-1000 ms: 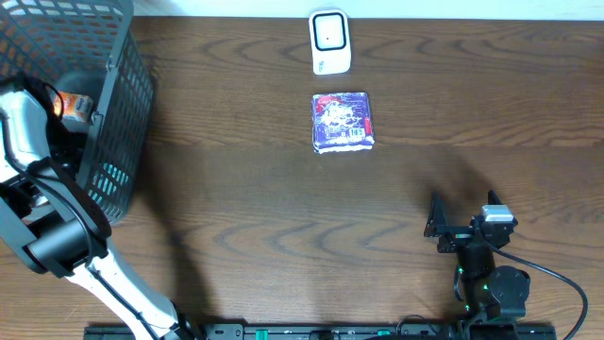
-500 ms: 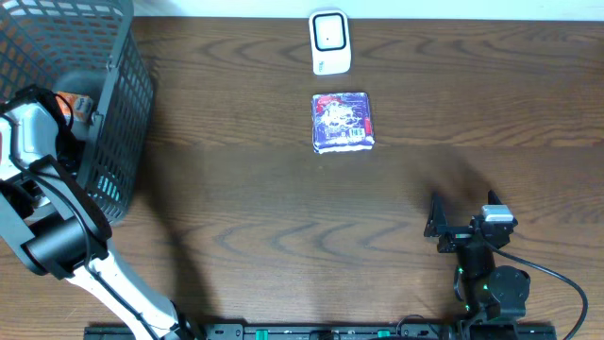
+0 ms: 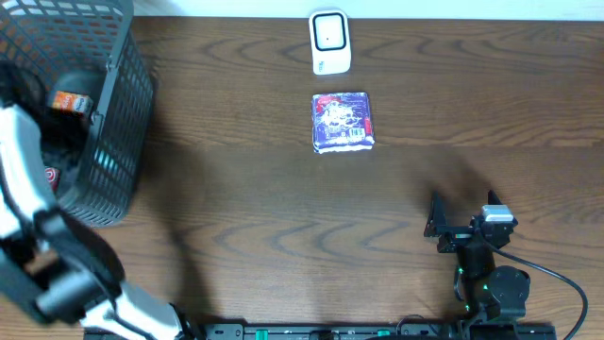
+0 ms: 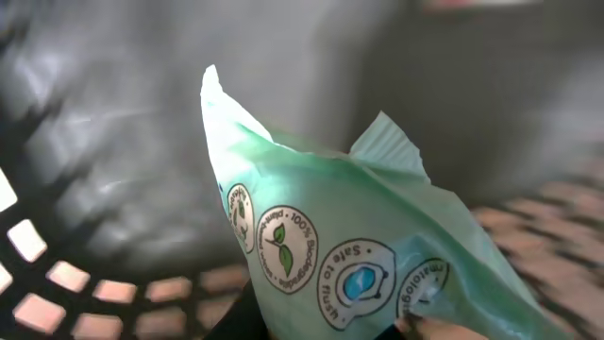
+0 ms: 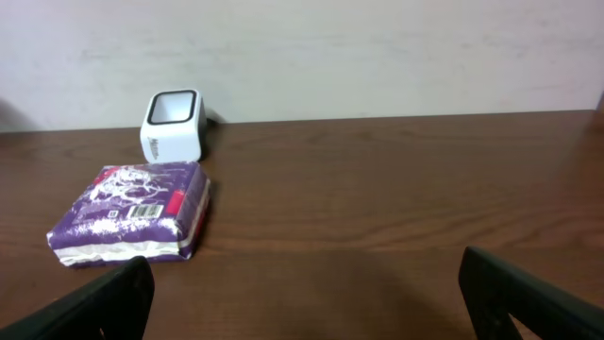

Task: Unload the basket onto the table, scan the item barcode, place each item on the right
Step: 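Carry the green wipes pack to the scanner and release it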

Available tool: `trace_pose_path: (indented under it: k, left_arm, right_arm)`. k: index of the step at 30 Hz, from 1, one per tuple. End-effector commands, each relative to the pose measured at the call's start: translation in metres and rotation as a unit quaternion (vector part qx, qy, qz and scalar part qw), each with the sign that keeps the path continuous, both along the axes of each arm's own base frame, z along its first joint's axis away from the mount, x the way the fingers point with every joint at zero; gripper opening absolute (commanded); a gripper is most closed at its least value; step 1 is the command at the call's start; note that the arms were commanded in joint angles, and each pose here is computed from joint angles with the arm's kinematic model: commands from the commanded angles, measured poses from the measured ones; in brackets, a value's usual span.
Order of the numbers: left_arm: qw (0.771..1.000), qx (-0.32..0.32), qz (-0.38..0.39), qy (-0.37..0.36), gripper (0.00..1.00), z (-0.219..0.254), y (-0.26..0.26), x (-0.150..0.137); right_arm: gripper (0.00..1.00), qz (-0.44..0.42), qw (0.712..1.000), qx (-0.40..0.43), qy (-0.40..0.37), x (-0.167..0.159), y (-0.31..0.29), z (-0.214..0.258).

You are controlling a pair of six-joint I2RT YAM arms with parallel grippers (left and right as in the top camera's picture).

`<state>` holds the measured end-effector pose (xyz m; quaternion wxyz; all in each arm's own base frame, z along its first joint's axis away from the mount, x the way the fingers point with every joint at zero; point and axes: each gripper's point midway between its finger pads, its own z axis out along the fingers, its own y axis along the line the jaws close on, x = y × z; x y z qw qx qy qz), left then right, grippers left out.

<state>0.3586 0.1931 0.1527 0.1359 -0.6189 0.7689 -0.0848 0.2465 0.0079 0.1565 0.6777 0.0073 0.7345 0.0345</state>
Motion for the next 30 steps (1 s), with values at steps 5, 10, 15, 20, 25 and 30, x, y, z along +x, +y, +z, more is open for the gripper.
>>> trace_pose_path:
  k: [5,10,15,20,25,30]
  left_arm:
    - [0.974,0.105,-0.010,-0.201,0.07,0.141,-0.003,0.007]
    - [0.952,0.147,-0.012,-0.268,0.08,0.194,-0.011,-0.006]
    - [0.939,0.178,-0.057,-0.289,0.08,0.216,-0.029,-0.011]
    - [0.922,0.213,-0.151,-0.287,0.08,0.220,-0.058,-0.003]
    - [0.896,0.231,-0.232,-0.300,0.07,0.225,-0.094,0.013]
    - [0.871,0.233,-0.296,-0.316,0.07,0.229,-0.134,0.024]
  right_arm:
    - [0.99,-0.002,1.000,-0.006,0.001,0.000,-0.001,-0.001]
    - [0.99,-0.002,1.000,-0.006,0.001,0.000,-0.001,-0.001]
    - [0.99,-0.002,1.000,-0.006,0.001,0.000,-0.001,-0.001]
    - [0.99,-0.002,1.000,-0.006,0.001,0.000,-0.001,-0.001]
    - [0.99,-0.002,1.000,-0.006,0.001,0.000,-0.001,-0.001]
    - [0.99,-0.002,1.000,-0.006,0.001,0.000,-0.001,-0.001]
